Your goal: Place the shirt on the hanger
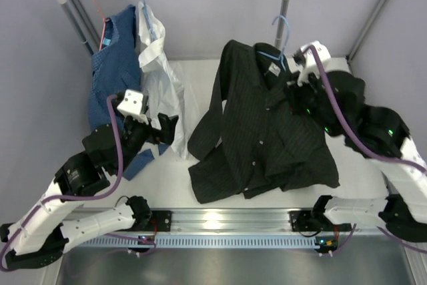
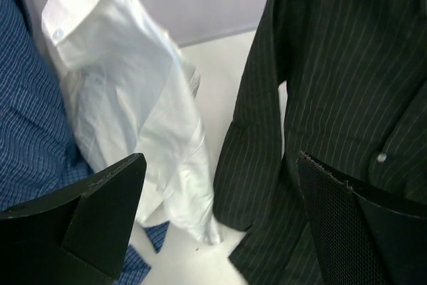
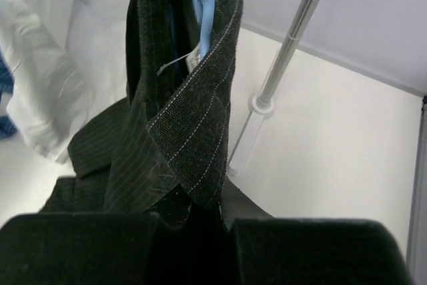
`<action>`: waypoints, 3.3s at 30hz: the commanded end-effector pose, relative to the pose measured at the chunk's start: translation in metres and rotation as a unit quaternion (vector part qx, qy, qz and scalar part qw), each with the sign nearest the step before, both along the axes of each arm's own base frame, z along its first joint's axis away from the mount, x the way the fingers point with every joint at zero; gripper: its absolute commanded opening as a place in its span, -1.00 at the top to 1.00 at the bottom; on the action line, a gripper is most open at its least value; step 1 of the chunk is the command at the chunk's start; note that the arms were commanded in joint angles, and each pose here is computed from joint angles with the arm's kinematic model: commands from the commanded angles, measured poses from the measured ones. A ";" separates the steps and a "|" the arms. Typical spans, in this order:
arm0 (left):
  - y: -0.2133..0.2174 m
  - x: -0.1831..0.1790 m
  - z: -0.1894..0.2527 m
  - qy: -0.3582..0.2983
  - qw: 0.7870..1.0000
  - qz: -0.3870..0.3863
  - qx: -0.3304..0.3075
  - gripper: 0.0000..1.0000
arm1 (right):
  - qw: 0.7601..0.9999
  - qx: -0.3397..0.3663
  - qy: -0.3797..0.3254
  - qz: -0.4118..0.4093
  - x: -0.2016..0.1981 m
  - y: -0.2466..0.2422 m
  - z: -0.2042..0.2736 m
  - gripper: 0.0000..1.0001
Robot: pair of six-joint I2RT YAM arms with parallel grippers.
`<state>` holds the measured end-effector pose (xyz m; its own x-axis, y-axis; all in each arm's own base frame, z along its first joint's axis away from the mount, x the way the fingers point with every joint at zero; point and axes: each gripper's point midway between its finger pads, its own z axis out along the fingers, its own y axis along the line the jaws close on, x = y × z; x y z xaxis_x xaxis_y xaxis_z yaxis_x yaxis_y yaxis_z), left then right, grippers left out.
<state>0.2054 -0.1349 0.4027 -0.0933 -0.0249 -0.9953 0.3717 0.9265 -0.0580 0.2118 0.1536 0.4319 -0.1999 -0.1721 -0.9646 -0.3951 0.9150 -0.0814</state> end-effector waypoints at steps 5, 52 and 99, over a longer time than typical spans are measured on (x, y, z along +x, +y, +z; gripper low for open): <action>0.020 -0.015 -0.038 -0.036 0.999 -0.013 0.003 -0.96 | 0.996 0.084 -0.001 -0.021 0.099 0.050 0.038 1.00; 0.056 0.013 -0.104 0.022 0.996 0.053 -0.067 -0.96 | 0.971 0.220 0.000 -0.088 0.212 0.124 0.009 -0.99; 0.110 -0.012 -0.138 0.049 0.979 0.184 -0.078 -0.96 | 0.974 0.067 -0.018 -0.214 -0.024 -0.135 -0.151 -0.99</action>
<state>0.1938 -0.0247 0.2601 -0.1672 -0.2200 -0.9611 -0.0129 0.9752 -0.2210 0.1870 0.0207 0.2874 -0.1674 0.0626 -0.9839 0.0026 0.9980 0.0630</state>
